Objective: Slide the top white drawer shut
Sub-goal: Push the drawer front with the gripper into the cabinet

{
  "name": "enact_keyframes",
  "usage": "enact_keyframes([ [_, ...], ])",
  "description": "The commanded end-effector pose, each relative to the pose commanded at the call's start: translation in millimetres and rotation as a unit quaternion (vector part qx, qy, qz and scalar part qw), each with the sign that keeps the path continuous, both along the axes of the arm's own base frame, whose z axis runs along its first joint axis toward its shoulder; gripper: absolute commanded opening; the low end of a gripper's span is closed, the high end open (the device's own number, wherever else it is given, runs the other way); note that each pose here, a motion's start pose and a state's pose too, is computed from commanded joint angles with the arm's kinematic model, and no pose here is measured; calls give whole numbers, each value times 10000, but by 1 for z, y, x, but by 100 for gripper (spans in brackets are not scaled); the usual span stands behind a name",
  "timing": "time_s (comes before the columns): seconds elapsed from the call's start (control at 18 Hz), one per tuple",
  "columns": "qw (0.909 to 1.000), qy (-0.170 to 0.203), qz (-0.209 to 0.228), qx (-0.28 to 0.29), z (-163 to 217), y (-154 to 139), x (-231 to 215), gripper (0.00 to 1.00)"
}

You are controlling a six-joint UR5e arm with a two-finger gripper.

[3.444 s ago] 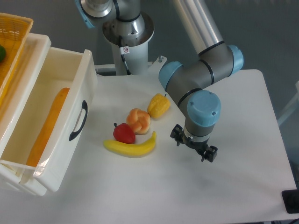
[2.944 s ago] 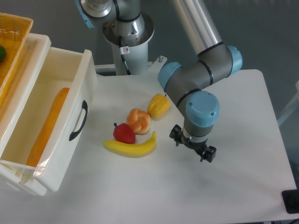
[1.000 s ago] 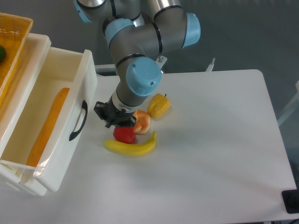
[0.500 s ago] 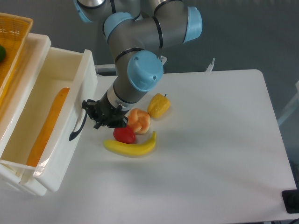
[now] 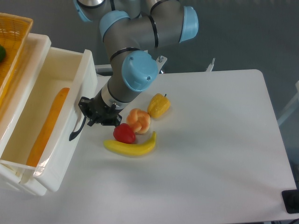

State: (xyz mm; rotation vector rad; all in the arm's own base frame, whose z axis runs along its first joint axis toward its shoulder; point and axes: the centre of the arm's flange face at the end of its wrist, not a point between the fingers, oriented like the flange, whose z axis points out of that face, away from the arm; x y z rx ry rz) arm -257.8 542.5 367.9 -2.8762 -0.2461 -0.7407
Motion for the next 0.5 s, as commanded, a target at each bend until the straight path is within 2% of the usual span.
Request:
enact_keyframes([
  [0.5,9999,-21,-134,-32,9,2,23,0],
])
